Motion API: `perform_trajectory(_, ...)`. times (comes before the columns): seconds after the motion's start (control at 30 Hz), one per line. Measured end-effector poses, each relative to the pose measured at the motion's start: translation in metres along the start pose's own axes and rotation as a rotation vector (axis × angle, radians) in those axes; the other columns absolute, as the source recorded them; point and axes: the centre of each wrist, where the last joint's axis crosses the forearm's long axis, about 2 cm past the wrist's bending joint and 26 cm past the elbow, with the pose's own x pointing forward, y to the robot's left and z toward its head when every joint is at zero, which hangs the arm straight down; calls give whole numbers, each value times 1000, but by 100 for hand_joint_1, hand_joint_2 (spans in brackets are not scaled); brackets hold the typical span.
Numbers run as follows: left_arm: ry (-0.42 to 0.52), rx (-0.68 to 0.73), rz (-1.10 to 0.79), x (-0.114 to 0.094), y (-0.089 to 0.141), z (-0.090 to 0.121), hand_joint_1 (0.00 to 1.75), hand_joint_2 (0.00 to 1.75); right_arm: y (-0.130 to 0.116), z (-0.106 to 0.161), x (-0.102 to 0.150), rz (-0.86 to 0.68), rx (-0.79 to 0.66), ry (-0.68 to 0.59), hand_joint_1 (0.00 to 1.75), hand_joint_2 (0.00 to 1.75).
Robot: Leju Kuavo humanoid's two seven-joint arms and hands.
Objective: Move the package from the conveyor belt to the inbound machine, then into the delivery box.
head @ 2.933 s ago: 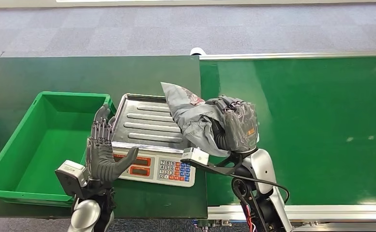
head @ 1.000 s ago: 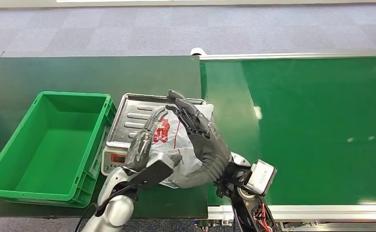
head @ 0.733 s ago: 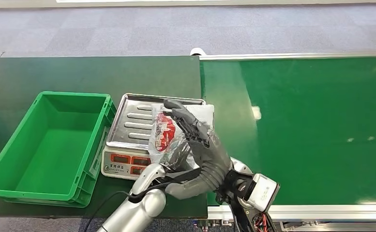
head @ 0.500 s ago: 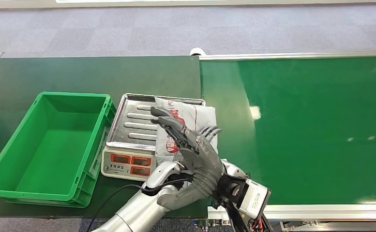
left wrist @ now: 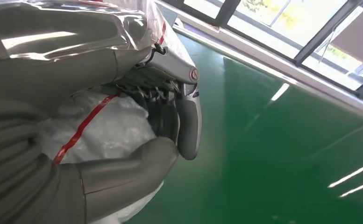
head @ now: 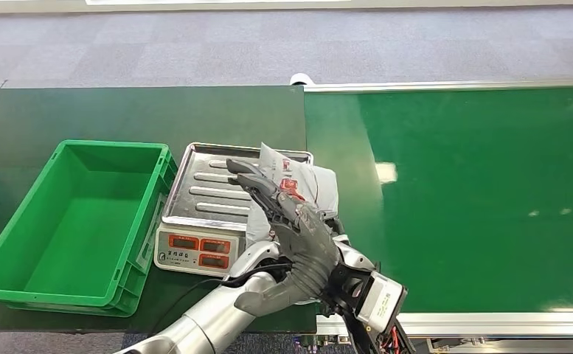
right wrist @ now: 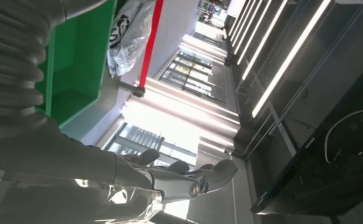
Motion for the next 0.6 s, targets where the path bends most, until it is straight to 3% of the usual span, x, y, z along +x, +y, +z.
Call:
perform_trajectory(0.33, -137, 255, 177, 11, 23, 5, 175, 175, -2, -4, 6, 66, -47, -29, 0, 175)
perform_trajectory(0.6, -181, 381, 205, 15, 37, 15, 175, 175, 3, -9, 11, 60, -35, -60, 0, 175)
